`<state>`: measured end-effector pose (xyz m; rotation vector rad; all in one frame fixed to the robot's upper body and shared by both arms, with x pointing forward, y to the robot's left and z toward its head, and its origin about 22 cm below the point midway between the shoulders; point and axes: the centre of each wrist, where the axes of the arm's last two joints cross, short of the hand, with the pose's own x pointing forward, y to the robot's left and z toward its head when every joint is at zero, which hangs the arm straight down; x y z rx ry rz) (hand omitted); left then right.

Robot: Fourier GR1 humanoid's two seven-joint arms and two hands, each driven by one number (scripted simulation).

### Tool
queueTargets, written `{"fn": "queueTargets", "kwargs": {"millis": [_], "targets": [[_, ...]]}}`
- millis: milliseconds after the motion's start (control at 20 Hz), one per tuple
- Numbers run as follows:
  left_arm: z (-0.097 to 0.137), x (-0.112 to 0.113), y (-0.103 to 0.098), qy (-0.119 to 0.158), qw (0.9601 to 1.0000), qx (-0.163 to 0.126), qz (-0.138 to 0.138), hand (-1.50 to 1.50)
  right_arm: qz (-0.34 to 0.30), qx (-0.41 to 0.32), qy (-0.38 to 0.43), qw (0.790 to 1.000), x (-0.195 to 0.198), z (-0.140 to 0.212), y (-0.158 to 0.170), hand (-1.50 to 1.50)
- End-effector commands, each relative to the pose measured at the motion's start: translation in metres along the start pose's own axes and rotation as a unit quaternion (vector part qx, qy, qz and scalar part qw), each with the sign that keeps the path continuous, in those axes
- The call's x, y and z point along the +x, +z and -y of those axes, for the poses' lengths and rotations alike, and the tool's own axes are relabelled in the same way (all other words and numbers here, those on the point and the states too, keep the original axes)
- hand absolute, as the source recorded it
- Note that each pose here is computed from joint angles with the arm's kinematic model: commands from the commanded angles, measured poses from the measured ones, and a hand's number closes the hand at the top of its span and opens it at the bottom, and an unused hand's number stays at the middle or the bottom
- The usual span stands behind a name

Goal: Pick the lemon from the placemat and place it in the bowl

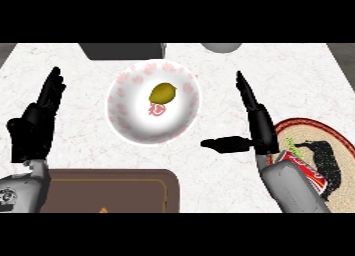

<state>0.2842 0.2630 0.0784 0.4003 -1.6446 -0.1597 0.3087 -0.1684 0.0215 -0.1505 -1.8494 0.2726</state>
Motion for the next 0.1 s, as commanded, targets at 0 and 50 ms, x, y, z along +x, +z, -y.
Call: {"fn": "queueTargets", "kwargs": {"millis": [0, 50], "targets": [[-0.015, 0.003, -0.024, -0.005, 1.0, -0.001, -0.006, 0.0, 0.008, 0.01, 0.0, 1.0, 0.009, 0.011, 0.02, -1.5], [-0.012, -0.011, 0.004, -0.004, 1.0, -0.007, -0.003, 0.0, 0.002, 0.007, -0.006, 1.0, -0.003, 0.019, 0.013, -1.5]]}}
